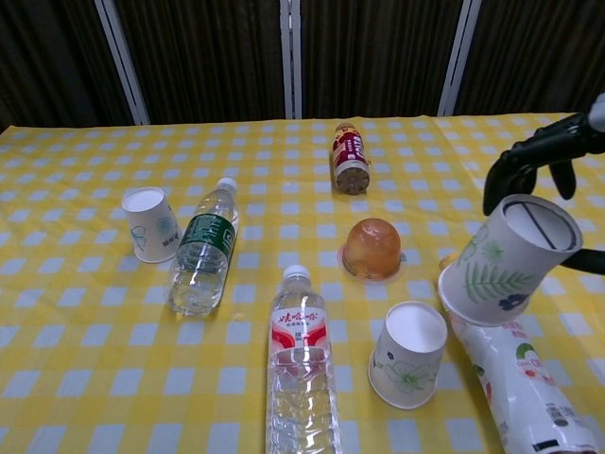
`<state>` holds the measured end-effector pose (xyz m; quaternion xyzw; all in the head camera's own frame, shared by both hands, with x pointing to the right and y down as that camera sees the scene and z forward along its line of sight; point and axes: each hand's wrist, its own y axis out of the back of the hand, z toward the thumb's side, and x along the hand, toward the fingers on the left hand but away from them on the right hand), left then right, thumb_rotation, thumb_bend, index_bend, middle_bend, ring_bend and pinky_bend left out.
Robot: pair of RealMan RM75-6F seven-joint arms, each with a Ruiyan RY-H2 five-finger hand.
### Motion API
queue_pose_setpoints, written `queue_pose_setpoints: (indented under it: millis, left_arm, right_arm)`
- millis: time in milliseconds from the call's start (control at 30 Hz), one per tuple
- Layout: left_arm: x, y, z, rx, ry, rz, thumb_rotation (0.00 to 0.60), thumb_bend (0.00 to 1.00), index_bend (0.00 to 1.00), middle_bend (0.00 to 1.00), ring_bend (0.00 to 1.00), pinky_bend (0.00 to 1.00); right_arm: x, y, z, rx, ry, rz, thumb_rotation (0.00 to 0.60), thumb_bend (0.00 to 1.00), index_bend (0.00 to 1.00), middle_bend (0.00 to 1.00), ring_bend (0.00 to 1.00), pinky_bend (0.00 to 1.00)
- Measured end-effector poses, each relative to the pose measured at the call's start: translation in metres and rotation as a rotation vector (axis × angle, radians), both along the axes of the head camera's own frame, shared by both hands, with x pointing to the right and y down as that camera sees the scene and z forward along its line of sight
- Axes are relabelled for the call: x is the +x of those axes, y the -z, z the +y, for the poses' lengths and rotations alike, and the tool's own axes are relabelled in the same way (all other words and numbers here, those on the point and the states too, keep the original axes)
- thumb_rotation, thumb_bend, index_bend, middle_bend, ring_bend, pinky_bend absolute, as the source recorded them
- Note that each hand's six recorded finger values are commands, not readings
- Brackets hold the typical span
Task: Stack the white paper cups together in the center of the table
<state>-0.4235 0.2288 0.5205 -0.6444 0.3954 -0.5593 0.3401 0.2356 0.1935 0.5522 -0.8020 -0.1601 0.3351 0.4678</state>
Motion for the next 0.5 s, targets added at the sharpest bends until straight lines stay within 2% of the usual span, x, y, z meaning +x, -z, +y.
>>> queue_pose_setpoints:
  millis: [133, 267, 500]
  left_arm:
    - [-0.001, -0.001, -0.001, -0.004, 0.002, -0.001, 0.6, 0.0, 0.0, 0.0, 0.0, 0.0]
    - [-0.001, -0.001, -0.002, -0.005, 0.002, 0.001, 0.6, 0.0, 0.0, 0.0, 0.0, 0.0]
    - [-0.002, -0.001, -0.002, -0.007, 0.003, 0.005, 0.6, 0.0, 0.0, 0.0, 0.0, 0.0]
  right_arm:
    - [-0.03, 0.0, -0.002, 0.007, 0.11, 0.0, 0.6, 0.36, 0.42, 0.47, 0.39, 0.49]
    - [-0.049, 0.0, -0.003, 0.049, 0.177, 0.018, 0.6, 0.36, 0.43, 0.47, 0.39, 0.49]
    - [-0.068, -0.005, -0.007, 0.079, 0.225, 0.056, 0.6, 0.37, 0.43, 0.47, 0.39, 0.49]
